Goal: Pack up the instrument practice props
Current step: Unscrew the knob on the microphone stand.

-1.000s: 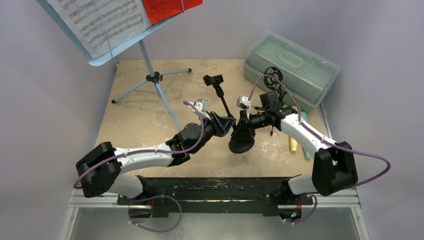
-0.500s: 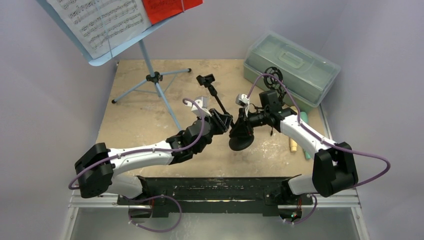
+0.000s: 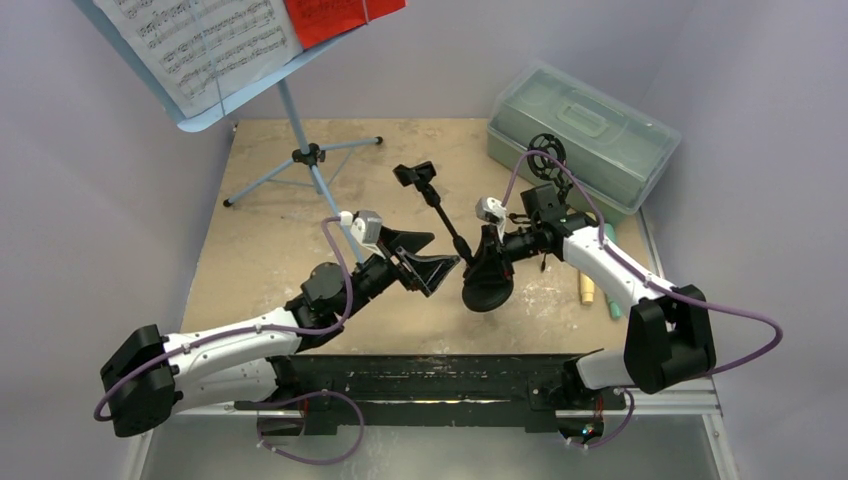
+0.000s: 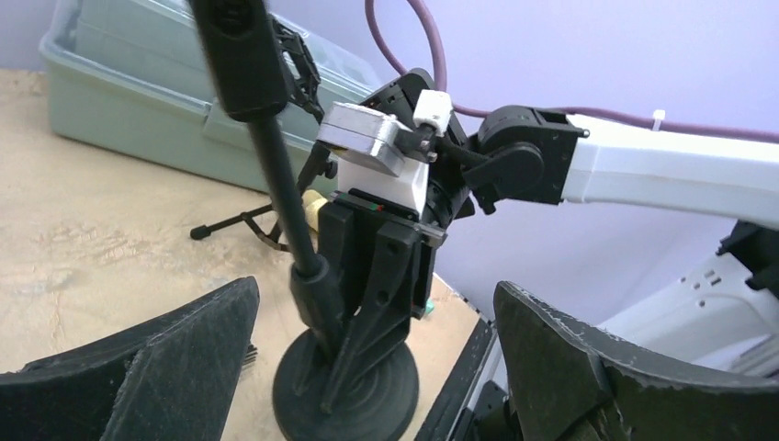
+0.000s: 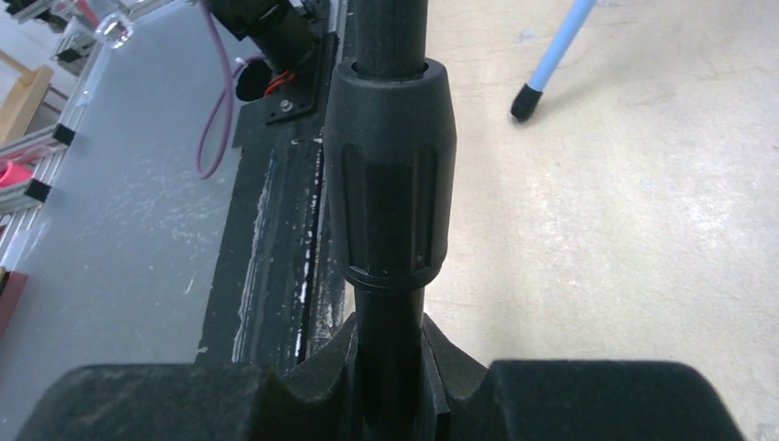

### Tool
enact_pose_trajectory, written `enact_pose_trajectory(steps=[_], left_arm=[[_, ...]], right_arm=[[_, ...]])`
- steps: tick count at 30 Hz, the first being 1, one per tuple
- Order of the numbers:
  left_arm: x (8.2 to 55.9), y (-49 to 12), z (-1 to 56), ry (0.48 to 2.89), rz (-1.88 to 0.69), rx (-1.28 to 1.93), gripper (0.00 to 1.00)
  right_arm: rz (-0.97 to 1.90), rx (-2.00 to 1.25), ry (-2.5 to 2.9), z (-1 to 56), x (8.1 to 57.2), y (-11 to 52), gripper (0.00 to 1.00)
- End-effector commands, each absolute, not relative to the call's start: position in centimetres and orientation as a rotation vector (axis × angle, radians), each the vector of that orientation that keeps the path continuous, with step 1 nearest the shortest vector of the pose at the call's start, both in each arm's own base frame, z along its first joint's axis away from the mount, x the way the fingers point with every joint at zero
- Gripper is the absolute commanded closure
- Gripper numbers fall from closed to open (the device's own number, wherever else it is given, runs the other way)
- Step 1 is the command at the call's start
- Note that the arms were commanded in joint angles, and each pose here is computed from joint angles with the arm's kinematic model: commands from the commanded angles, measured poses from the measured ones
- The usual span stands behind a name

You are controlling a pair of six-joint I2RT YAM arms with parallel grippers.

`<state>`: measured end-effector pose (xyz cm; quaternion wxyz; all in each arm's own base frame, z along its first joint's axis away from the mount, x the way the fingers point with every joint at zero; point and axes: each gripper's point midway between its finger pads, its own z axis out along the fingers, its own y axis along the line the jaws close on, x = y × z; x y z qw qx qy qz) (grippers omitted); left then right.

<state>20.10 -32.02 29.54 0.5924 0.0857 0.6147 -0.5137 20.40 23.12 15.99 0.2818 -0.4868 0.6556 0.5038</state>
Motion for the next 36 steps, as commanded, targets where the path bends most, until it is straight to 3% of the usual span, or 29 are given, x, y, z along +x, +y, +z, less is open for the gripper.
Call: enact_pose_trajectory(steps=[1,8,21,36], left_arm=[[18.9,-32.0,30.2,1.347,-1.307,0.369,0.0],[18.6,-32.5,28.8,1.353,-1.364,0.417,0.0],[18.2,-30.9,28.3,1.133,-1.321,0.415,0.02],[18.9,-31.1,27.6,1.138,-1.312,0.385,0.0]], right_arm=[[1.398,-1.384,1.551,19.3,19.5,23.6,1.0],[1.384,-1.404,1.544,19.1,19.3,23.5,1.0],[1.397,-1.434,1.507,18.8,18.7,23.3,1.0],[1.403,-1.456,1.493,18.3,18.5,23.2,1.0]])
